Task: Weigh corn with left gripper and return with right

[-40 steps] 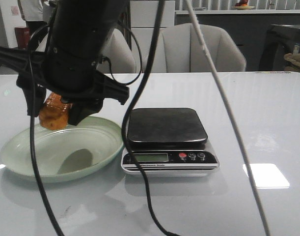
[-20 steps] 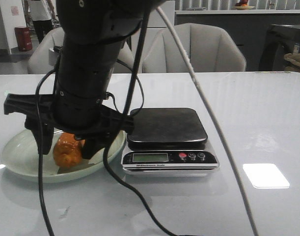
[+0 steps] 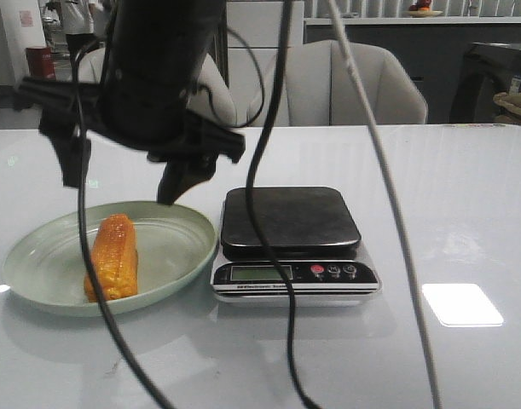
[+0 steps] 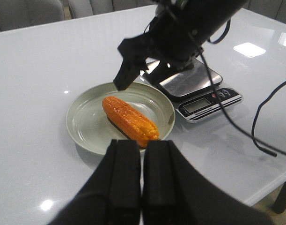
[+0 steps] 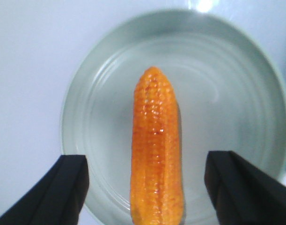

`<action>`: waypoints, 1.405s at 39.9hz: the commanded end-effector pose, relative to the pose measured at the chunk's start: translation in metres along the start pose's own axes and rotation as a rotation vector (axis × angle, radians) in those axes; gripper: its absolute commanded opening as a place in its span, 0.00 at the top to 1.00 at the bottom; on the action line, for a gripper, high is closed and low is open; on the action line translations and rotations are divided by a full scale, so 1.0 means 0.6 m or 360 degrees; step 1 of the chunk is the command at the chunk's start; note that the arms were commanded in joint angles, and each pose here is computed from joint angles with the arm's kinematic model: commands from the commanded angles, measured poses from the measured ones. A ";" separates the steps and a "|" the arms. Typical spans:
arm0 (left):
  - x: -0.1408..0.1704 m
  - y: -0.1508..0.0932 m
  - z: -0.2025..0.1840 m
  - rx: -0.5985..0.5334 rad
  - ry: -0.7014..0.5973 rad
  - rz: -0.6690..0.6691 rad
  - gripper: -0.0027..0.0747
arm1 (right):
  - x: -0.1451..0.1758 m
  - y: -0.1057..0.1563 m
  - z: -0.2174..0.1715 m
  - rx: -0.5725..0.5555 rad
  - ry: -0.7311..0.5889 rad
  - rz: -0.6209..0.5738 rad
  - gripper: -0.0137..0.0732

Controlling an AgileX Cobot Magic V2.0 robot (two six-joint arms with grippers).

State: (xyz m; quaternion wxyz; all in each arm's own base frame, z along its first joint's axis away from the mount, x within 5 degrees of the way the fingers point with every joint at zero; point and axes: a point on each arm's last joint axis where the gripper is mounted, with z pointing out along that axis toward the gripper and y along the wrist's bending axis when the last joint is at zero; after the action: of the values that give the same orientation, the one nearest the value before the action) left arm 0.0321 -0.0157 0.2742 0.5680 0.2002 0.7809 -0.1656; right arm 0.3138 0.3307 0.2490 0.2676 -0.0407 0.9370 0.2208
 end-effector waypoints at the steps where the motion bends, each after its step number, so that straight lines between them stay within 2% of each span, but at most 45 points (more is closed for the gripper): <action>1: -0.023 -0.001 -0.004 0.0008 -0.0141 0.0000 0.81 | -0.056 0.009 -0.106 -0.0072 -0.0219 -0.0158 0.14; 9: -0.023 -0.001 -0.004 0.0008 -0.0141 0.0000 0.81 | -0.073 -0.031 -0.187 0.0123 -0.0194 -0.0422 0.14; 13: -0.023 -0.001 -0.004 0.0008 -0.0141 0.0000 0.81 | -0.067 -0.051 -0.210 0.0202 -0.0161 -0.0573 0.14; 16: -0.023 -0.001 -0.004 0.0008 -0.0141 0.0000 0.81 | -0.057 -0.071 -0.223 0.0237 -0.0140 -0.0613 0.14; 19: -0.023 -0.001 -0.004 0.0008 -0.0141 0.0000 0.81 | -0.043 -0.096 -0.237 0.0264 -0.0144 -0.0629 0.14; 27: -0.023 -0.001 -0.004 0.0008 -0.0141 0.0000 0.81 | -0.027 -0.172 -0.296 0.0274 -0.0342 -0.0532 0.14; 32: -0.023 -0.001 -0.004 0.0008 -0.0141 0.0000 0.81 | -0.006 -0.199 -0.328 0.0263 -0.0441 -0.0502 0.14; 45: -0.023 -0.001 -0.004 0.0008 -0.0141 0.0000 0.81 | 0.096 -0.241 -0.434 0.0154 -0.0734 -0.0551 0.14; 56: -0.023 -0.001 -0.004 0.0008 -0.0141 0.0000 0.81 | 0.199 -0.297 -0.485 0.0165 -0.0892 -0.0599 0.14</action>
State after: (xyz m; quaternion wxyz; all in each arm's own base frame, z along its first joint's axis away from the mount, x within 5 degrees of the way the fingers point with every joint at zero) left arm 0.0321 -0.0157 0.2742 0.5680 0.2002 0.7809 -0.1656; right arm 0.1187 0.0592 0.3323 0.5015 -0.1273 0.8461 0.1281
